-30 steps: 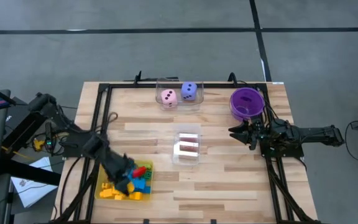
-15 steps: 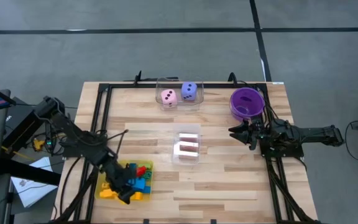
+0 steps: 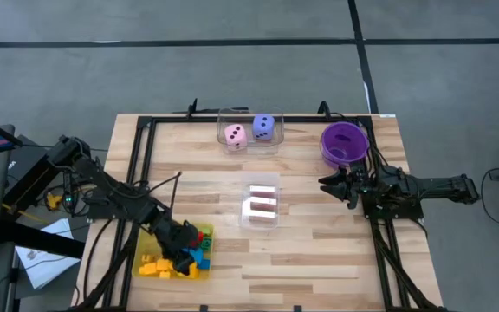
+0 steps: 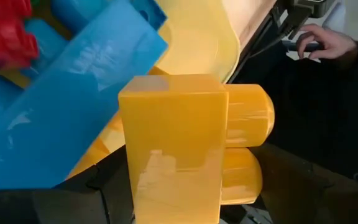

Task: Pick & Place Toys
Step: Put the yellow game piece into the yellow bin

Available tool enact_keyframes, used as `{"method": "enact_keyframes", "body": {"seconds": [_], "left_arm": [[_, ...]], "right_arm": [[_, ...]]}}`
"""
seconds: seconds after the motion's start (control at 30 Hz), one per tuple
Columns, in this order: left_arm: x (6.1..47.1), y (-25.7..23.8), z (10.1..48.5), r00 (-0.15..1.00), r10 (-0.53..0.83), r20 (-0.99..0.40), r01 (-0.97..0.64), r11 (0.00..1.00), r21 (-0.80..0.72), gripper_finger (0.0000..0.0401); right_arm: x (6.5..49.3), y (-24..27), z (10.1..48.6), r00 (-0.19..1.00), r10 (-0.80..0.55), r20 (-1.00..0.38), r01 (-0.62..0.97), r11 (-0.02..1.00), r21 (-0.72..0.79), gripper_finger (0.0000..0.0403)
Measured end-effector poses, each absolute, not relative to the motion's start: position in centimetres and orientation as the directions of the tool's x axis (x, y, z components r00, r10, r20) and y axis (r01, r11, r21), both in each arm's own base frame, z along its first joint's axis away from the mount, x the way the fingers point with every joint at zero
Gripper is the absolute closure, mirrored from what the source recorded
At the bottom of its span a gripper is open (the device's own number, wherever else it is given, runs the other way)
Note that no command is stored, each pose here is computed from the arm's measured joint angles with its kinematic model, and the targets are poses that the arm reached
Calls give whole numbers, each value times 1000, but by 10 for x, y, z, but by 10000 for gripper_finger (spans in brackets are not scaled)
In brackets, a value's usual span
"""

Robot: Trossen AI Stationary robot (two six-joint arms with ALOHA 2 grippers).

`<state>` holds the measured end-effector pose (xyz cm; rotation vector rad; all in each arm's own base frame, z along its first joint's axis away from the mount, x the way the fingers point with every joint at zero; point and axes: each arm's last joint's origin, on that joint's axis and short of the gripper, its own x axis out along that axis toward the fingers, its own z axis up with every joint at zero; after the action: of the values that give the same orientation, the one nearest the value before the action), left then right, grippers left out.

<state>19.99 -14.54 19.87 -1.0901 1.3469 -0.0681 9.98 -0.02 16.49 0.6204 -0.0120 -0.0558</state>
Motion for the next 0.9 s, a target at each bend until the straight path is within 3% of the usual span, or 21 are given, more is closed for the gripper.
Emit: {"method": "enact_keyframes", "body": {"seconds": [0.47,0.9], "left_arm": [[193,-145,194,275,-542,-794,-379,698,-608,135],[194,-145,194,305,-519,-798,-348,720,-601,122]], "right_arm": [[100,0,165,998,-56,-6,49,812,581,219],[100,0,165,998,-56,-6,49,812,581,219]]}}
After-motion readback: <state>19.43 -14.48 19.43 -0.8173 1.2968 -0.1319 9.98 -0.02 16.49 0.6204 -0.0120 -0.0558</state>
